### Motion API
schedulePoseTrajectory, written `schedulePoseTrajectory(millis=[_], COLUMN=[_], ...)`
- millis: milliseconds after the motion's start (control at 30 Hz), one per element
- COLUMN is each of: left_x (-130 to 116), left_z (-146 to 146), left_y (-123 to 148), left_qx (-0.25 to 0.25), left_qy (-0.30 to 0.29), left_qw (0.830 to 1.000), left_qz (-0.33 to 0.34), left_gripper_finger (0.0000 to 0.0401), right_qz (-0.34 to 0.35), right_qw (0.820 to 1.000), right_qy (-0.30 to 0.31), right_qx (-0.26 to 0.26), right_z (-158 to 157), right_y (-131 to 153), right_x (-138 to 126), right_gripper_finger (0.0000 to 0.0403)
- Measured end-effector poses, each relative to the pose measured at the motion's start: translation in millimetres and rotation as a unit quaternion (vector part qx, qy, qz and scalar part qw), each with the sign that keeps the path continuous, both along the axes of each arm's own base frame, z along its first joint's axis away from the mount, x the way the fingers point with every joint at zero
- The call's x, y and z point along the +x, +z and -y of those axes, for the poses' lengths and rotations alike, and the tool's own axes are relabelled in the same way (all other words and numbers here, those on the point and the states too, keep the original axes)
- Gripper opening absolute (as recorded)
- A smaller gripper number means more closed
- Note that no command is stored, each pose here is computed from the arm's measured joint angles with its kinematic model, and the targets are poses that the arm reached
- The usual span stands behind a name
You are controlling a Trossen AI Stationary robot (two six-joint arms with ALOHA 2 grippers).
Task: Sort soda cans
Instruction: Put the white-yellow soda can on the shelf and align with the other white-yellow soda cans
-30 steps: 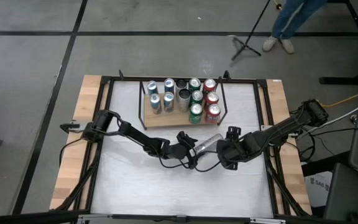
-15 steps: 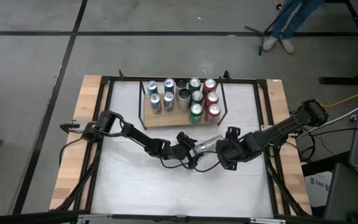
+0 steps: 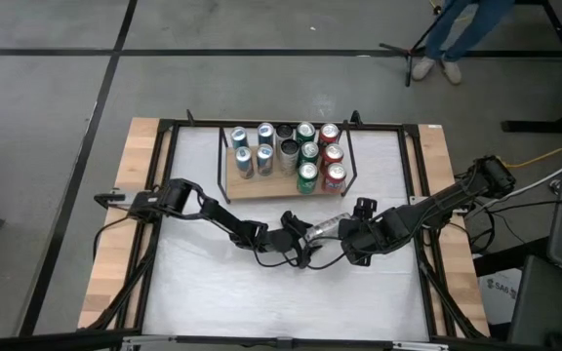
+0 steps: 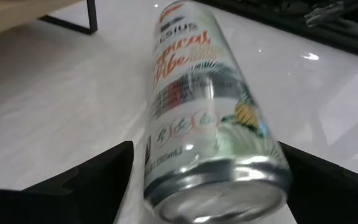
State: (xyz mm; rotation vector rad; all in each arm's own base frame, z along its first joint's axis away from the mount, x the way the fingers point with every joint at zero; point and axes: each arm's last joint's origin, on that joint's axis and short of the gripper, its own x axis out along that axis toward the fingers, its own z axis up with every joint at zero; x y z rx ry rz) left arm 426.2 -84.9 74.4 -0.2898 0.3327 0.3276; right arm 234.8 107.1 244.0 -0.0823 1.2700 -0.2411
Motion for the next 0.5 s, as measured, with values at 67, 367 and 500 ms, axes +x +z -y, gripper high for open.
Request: schedulePoseTrajectory(millis=[67,367,500], left_x=[1,12,12], left_z=[0,-7,-13], left_y=[1,11,10], left_qx=[-0.001,0.001,0.001], left_qy=[0.001,0.010,0.017], left_qw=[1.000,1.000,1.000], left_qz=[0.002,0.014,0.009], left_gripper_finger=[0.0363,0.0340,0.0315], right_qz=[0.000,0.000,-0.001], right_qw=[1.000,1.000,1.000], right_qy=[0.000,0.002,0.002], right_qx=[0.000,-0.001,-0.001], right_z=[0,0,0], right_y=[0,0,0], right_x=[0,0,0], right_gripper_finger=[0.0335,0.0335,0.0335])
